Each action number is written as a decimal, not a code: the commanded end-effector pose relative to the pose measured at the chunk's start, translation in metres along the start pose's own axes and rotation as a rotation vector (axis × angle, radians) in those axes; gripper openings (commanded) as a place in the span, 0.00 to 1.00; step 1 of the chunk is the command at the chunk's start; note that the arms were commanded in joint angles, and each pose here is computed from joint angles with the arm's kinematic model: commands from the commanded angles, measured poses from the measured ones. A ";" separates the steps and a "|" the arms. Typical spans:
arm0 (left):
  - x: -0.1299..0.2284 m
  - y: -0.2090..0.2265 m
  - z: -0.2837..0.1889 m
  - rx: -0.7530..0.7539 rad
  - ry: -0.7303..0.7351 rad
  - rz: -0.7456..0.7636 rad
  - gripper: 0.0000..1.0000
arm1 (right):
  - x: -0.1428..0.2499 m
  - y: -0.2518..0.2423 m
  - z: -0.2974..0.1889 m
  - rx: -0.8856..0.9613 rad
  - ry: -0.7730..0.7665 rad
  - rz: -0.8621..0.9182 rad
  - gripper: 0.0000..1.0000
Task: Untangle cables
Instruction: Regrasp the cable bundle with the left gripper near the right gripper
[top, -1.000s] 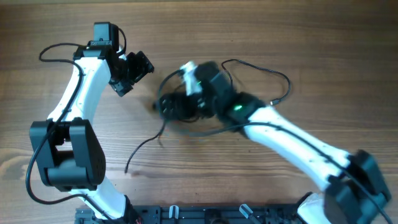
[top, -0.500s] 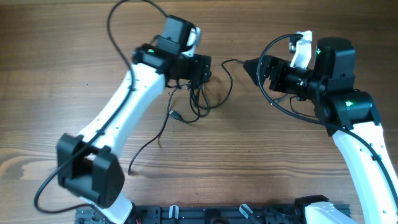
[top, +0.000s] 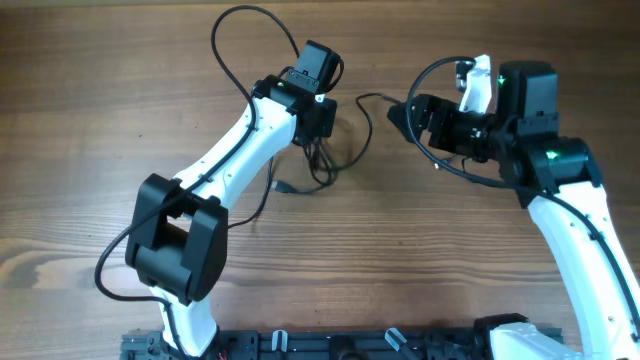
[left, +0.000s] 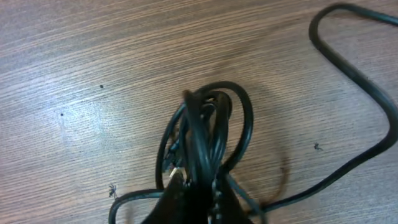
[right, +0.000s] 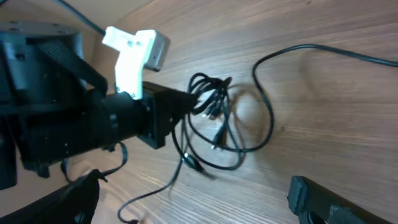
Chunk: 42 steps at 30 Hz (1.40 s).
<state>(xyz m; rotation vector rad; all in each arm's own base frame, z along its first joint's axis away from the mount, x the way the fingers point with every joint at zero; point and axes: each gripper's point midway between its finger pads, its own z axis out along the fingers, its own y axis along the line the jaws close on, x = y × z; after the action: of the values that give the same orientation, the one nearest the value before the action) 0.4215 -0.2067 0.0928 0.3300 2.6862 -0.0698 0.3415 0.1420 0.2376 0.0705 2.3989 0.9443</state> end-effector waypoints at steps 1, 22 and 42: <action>-0.010 0.005 -0.019 0.081 -0.024 -0.108 0.04 | 0.004 0.015 0.012 -0.082 0.040 -0.038 1.00; -0.026 -0.010 -0.146 1.091 0.150 -0.486 0.04 | 0.014 0.083 0.100 -0.268 0.081 0.020 0.39; -0.024 -0.026 -0.168 1.218 0.286 -0.590 0.04 | 0.009 0.079 0.111 -0.194 0.013 0.027 0.29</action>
<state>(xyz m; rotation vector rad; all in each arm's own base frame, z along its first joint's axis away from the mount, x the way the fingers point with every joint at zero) 0.3750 -0.2139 0.2403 -0.1771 2.5692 -1.8722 0.3783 0.2639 0.2252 0.0167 2.2993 1.2183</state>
